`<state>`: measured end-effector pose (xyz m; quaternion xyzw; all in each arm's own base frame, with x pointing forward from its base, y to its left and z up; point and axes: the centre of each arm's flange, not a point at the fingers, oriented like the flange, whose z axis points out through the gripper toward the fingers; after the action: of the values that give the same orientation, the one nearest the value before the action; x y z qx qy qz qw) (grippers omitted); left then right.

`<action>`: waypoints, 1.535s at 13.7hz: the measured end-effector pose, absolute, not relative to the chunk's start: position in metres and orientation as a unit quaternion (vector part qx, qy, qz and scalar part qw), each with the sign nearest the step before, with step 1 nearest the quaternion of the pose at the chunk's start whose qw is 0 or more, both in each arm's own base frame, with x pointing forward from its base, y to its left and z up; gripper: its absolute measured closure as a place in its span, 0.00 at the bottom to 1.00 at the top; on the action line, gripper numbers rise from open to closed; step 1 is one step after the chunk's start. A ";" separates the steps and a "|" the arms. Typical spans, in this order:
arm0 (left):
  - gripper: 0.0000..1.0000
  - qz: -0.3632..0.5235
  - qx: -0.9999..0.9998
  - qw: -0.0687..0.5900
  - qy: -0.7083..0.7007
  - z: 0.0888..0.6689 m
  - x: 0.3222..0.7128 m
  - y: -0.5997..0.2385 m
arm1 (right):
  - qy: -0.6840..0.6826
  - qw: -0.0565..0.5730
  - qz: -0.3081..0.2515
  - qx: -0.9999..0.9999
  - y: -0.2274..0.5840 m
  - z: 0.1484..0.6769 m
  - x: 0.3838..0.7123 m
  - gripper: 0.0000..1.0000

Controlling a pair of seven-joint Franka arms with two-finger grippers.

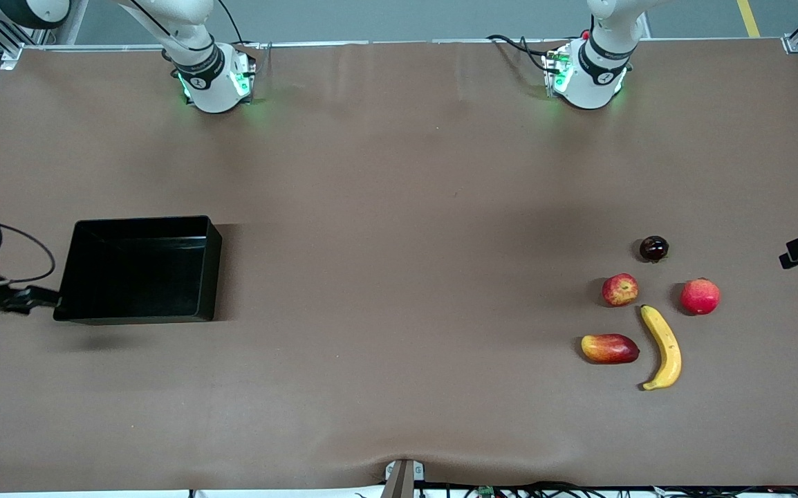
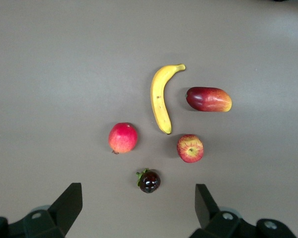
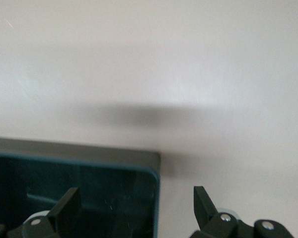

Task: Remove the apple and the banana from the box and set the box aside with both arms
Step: 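Release the tray and raise the right gripper while the left gripper withdraws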

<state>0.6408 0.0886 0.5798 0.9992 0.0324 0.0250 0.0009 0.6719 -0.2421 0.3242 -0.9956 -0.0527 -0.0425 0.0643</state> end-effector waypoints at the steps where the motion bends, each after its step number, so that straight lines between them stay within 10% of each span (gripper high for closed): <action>1: 0.00 0.024 0.999 0.001 0.037 0.584 0.638 0.085 | -0.062 0.057 -0.059 -0.995 -0.235 0.342 0.682 0.00; 9: 0.00 0.020 0.999 -0.008 0.035 0.600 0.628 0.065 | -0.094 0.066 -0.064 -0.991 -0.118 0.461 0.709 0.00; 21: 0.00 0.001 0.996 -0.029 0.086 0.609 0.585 0.029 | -0.006 0.039 0.012 -0.999 -0.061 0.606 0.591 0.00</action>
<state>0.5850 0.0292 0.6085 0.9959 0.0856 0.0011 -0.0287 0.5911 -0.0614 0.6058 -0.9992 -0.0063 0.0119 0.0386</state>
